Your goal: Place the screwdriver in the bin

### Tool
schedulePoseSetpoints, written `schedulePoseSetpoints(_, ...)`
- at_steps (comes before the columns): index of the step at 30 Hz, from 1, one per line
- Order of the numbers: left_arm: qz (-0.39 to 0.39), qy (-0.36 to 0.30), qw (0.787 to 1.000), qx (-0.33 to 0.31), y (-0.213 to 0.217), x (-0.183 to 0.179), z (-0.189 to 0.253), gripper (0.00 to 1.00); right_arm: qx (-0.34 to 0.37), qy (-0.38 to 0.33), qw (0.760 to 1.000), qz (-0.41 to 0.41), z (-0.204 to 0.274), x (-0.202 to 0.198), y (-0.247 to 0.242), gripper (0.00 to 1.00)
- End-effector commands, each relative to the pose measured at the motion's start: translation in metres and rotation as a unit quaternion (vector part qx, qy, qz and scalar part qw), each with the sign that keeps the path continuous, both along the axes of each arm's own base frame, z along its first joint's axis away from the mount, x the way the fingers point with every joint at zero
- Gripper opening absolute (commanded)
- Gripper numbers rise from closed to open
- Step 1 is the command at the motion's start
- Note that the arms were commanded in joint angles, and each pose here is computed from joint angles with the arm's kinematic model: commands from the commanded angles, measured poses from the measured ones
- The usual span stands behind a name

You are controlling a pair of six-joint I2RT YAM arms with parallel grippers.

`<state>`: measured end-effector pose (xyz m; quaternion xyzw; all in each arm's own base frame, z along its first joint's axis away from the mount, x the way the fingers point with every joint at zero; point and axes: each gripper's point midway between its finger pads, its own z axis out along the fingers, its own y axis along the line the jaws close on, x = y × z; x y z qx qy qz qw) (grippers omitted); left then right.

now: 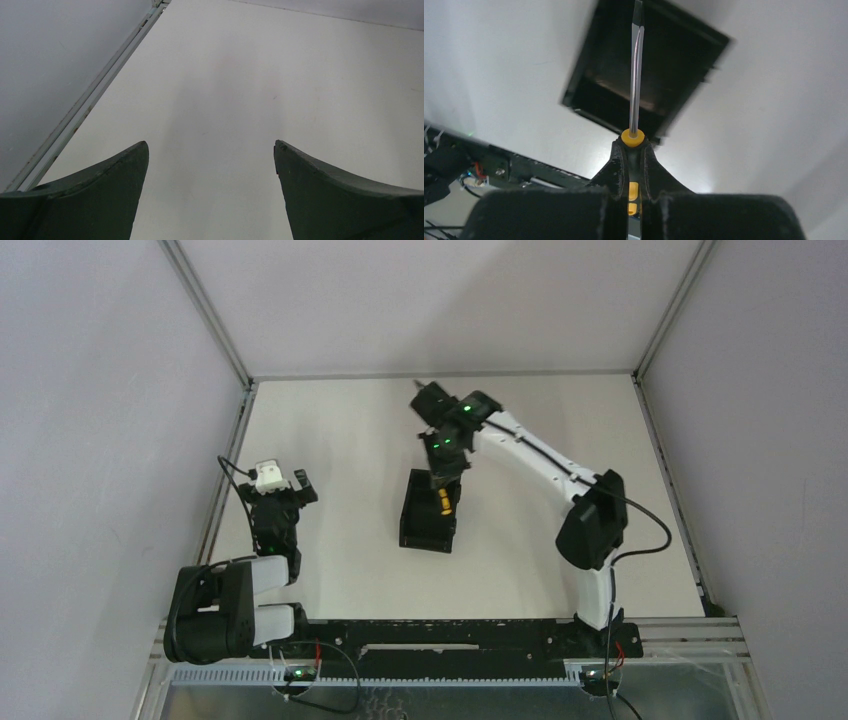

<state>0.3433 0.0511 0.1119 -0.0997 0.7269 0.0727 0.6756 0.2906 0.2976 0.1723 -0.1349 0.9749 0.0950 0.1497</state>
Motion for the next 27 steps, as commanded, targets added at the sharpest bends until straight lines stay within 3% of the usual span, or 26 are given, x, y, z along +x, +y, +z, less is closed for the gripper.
schedulePoseSetpoints(1, 0.001, -0.033, 0.999, 0.01, 0.001, 0.01, 0.024, 1.0, 0.018, -0.009, 1.0, 0.016, 0.007, -0.003, 0.029, 0.0)
schedulePoseSetpoints(15, 0.001, -0.034, 0.999, 0.01, 0.001, 0.011, 0.024, 1.0, -0.038, 0.042, 0.998, 0.037, -0.085, -0.012, 0.031, 0.0)
schedulePoseSetpoints(18, 0.001, -0.033, 0.999, 0.01, 0.001, 0.01, 0.024, 1.0, -0.049, 0.037, 0.998, 0.034, -0.096, -0.007, 0.029, 0.12)
schedulePoseSetpoints(20, 0.001, -0.034, 0.999, 0.01, 0.001, 0.01, 0.024, 1.0, -0.049, 0.033, 0.998, 0.031, -0.101, -0.004, 0.03, 0.28)
schedulePoseSetpoints(23, 0.001, -0.033, 0.999, 0.01, 0.001, 0.01, 0.024, 1.0, -0.048, 0.032, 0.998, 0.029, -0.102, -0.003, 0.031, 0.42)
schedulePoseSetpoints(27, 0.001, -0.033, 0.999, 0.01, 0.001, 0.011, 0.024, 1.0, -0.038, 0.01, 0.999, 0.024, -0.085, 0.0, 0.032, 0.46)
